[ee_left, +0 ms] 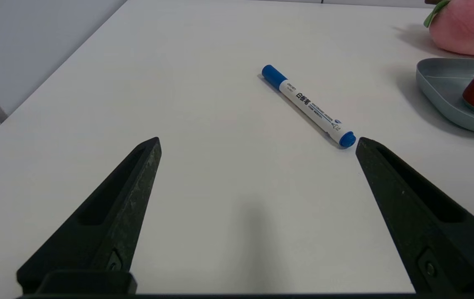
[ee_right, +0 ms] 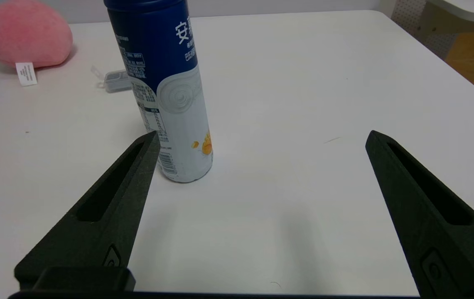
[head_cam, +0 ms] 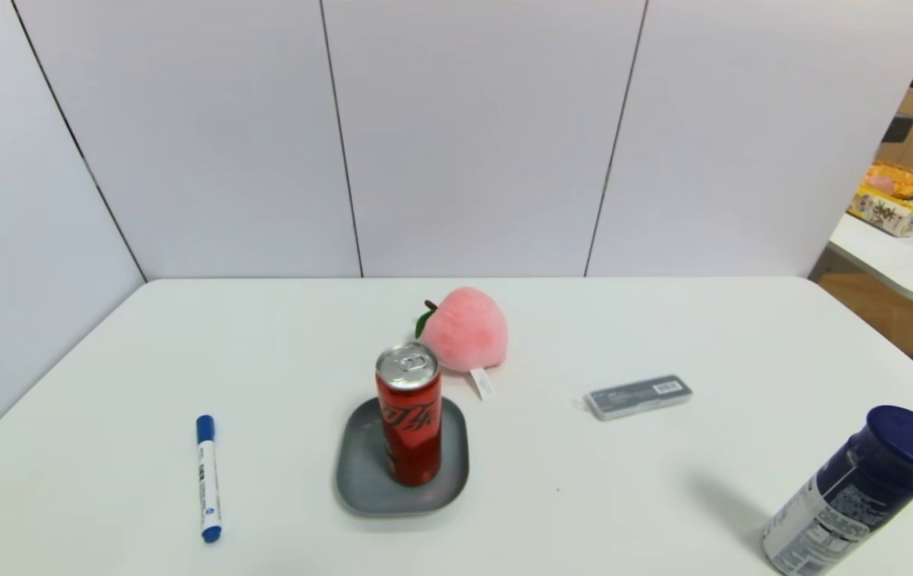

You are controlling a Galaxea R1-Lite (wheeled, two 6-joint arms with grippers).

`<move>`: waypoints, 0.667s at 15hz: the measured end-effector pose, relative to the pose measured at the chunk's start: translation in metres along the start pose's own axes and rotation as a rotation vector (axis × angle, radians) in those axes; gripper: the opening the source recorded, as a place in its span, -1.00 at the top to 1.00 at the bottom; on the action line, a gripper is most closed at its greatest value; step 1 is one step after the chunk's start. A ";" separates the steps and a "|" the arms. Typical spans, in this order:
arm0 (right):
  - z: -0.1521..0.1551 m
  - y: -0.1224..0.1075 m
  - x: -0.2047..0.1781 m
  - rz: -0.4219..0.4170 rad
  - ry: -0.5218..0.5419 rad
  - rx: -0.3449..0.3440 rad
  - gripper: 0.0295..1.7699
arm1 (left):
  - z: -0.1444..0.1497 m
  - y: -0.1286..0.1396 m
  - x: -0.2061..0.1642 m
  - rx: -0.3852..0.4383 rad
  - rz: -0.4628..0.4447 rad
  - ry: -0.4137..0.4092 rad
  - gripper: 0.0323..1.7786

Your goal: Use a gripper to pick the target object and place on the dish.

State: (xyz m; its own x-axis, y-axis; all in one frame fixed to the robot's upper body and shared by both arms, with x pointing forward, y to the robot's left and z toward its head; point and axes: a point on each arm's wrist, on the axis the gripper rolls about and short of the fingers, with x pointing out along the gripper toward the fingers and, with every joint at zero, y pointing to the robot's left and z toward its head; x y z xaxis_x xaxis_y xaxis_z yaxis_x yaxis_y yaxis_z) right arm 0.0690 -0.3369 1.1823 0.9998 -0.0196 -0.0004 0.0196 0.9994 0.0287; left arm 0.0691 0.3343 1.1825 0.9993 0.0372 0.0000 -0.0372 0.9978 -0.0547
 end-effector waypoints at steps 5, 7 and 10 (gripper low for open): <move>0.000 0.000 0.000 0.000 0.000 0.000 -0.93 | 0.000 0.000 0.000 0.000 0.000 0.000 -0.90; 0.000 0.000 0.000 0.000 0.000 0.000 -0.93 | 0.000 0.000 0.000 0.000 0.000 0.000 -0.90; 0.000 0.000 0.000 0.000 0.000 0.000 -0.93 | 0.000 0.000 0.000 0.000 0.000 0.000 -0.90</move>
State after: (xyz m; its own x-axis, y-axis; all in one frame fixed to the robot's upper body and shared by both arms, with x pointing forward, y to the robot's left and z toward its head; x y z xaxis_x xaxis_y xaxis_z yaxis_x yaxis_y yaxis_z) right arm 0.0690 -0.3369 1.1823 0.9998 -0.0200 -0.0004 0.0200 0.9994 0.0291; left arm 0.0691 0.3343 1.1825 0.9993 0.0377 0.0000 -0.0376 0.9978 -0.0542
